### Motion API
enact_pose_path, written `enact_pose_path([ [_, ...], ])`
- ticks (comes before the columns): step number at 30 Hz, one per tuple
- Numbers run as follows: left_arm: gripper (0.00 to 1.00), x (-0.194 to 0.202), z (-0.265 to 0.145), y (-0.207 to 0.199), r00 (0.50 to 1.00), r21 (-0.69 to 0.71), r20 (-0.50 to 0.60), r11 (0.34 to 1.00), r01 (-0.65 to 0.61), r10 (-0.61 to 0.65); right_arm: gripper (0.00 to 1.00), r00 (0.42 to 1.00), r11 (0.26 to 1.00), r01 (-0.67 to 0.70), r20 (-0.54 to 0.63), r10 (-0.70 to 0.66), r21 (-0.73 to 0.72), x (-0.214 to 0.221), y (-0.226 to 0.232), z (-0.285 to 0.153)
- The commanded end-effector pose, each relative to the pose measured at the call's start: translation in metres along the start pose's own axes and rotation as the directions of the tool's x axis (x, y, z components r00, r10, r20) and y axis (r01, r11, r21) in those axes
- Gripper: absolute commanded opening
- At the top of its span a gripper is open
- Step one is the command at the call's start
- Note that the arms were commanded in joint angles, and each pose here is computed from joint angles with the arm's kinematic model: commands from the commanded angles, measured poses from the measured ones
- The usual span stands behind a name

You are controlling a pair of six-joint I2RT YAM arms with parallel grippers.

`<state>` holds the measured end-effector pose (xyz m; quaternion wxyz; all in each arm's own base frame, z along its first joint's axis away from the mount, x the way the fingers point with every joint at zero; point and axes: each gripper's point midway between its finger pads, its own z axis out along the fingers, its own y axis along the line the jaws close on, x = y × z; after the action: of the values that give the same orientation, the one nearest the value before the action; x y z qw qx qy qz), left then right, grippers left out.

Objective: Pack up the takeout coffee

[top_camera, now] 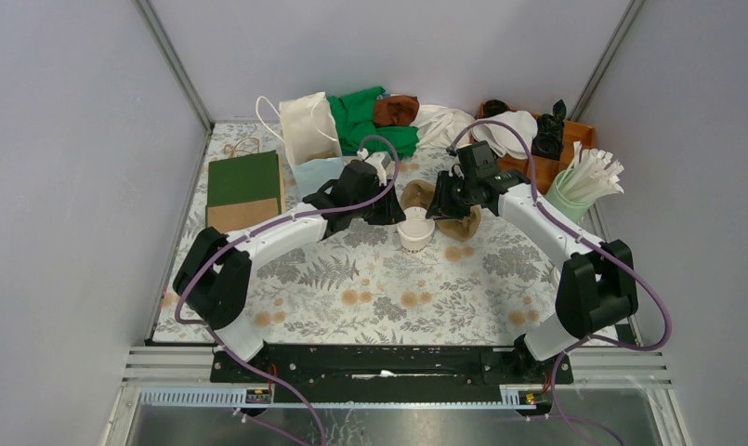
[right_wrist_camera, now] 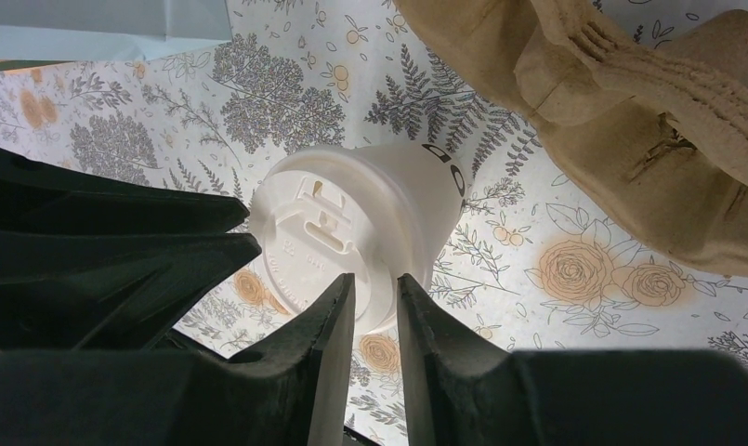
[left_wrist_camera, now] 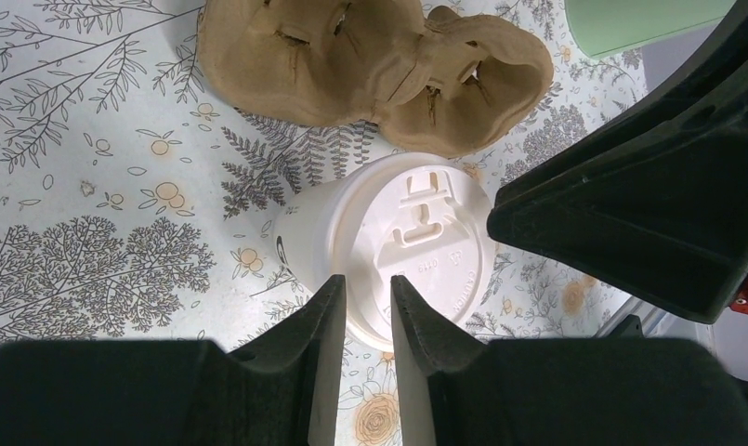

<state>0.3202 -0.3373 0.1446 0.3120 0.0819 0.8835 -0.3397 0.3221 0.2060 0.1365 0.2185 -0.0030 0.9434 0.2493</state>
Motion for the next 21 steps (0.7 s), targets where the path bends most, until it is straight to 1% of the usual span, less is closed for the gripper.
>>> enact_pose_path([
  [1, 0.28, -0.018, 0.000, -0.014, 0.999, 0.027, 0.045, 0.999, -0.026, 0.025, 0.30, 1.000, 0.999, -0.003, -0.010, 0.003, -0.035, -0.002, 0.011, 0.000],
  [8, 0.26, -0.015, 0.003, -0.012, 0.999, 0.026, 0.035, 0.999, -0.024, 0.023, 0.29, 1.000, 1.000, -0.007, -0.026, 0.006, -0.027, 0.004, 0.007, 0.008],
  [14, 0.21, -0.013, 0.005, -0.010, 0.999, 0.024, 0.027, 0.999, -0.023, 0.022, 0.28, 0.999, 1.000, -0.006, -0.032, 0.005, -0.023, 0.006, 0.005, 0.009],
  [21, 0.19, -0.005, 0.008, -0.004, 1.000, 0.006, 0.005, 1.000, -0.015, 0.015, 0.28, 0.999, 1.000, -0.009, -0.045, 0.009, -0.011, 0.013, 0.000, 0.011],
])
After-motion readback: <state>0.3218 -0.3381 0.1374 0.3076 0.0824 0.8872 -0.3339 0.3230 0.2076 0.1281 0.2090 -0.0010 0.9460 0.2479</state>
